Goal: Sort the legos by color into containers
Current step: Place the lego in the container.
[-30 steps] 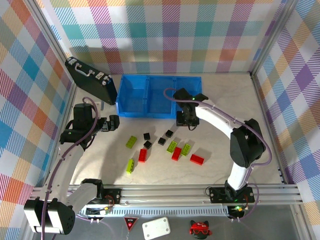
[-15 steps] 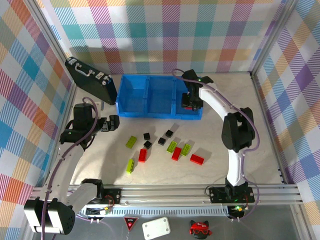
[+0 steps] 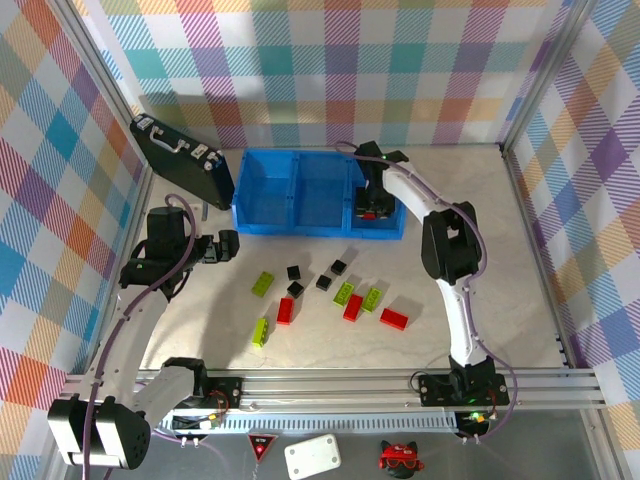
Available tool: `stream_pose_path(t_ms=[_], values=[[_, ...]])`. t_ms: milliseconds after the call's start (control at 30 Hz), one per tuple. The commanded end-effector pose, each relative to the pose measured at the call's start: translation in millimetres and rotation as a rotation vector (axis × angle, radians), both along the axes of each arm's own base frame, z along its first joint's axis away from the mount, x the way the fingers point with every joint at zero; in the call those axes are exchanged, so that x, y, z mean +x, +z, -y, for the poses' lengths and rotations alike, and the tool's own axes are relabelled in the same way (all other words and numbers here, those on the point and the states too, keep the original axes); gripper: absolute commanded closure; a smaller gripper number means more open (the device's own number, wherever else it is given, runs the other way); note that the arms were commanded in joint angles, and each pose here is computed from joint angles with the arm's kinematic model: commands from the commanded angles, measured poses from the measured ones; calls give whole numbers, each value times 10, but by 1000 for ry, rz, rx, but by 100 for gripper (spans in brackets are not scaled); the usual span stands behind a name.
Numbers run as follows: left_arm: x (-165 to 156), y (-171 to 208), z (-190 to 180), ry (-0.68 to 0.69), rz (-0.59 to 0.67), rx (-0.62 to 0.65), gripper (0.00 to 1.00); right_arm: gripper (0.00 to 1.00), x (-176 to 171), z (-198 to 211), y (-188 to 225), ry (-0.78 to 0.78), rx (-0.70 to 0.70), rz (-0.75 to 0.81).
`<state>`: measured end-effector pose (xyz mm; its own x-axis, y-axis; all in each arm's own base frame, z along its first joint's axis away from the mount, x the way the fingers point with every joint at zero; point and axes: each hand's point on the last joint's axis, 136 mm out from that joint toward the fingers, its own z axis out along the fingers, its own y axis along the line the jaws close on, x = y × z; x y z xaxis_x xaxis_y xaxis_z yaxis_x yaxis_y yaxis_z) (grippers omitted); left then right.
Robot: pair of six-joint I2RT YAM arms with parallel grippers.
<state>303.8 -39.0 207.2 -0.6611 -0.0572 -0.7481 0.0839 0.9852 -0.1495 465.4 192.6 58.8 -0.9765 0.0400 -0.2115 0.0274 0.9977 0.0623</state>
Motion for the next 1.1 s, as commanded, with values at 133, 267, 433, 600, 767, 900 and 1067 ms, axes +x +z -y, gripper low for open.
stream_pose_path(t_ms=[133, 267, 433, 600, 767, 900, 1067], values=[[-2, 84, 42, -29, 12, -5, 0, 51, 50, 15, -160, -11, -5, -24], [4, 71, 34, -26, 6, -1, 0, 48, 42, 14, -166, -18, -3, -28], [25, 81, 35, -26, 4, -1, 0, 43, 59, 13, -17, -13, 3, -6], [18, 76, 32, -27, 6, 3, 0, 41, 49, 18, 295, -3, 17, 34], [21, 65, 113, -67, -21, -23, 0, 41, -50, 13, 530, 10, 40, 55], [34, 31, 161, -67, -64, -61, 1, 41, -215, 20, 631, 18, 47, 58], [44, -55, 184, -45, -106, -98, 1, 41, -462, 0, 711, 43, 63, 58]])
